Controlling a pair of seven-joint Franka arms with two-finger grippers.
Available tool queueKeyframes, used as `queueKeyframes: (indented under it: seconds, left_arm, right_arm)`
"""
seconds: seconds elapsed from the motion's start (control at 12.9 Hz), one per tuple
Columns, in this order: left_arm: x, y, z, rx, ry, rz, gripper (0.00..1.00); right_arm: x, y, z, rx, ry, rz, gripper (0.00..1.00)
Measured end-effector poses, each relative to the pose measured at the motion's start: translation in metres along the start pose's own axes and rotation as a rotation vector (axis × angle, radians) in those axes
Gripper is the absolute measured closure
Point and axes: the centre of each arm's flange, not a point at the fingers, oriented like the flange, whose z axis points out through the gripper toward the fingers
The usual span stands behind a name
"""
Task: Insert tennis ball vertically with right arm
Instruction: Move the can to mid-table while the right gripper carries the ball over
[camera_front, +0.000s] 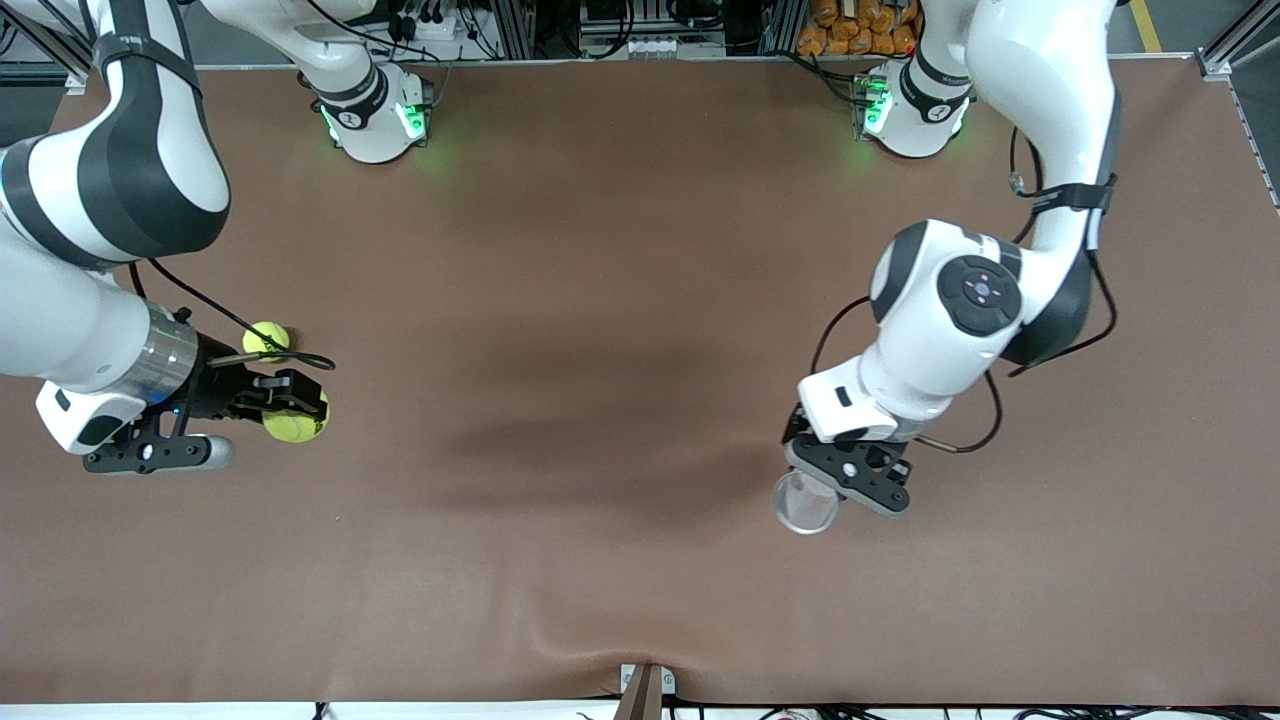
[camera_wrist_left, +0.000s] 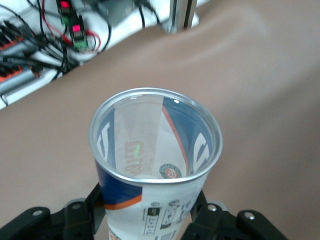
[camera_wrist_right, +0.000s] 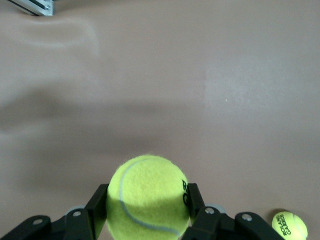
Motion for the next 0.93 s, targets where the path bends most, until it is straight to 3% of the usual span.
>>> queueKeyframes:
  seconds: [0.47,0.93]
  left_arm:
    - [0.014,0.094,0.026,-0.056,0.212,-0.164,0.3]
    - [0.003,0.142,0.08,-0.121,0.406,-0.234,0.3]
  right_arm:
    - [-0.005,-0.058,-0.002,-0.028,0.045,0.038,0.33]
    - [-0.024,-0.125,0.008,-0.024,0.038,0.255,0.33]
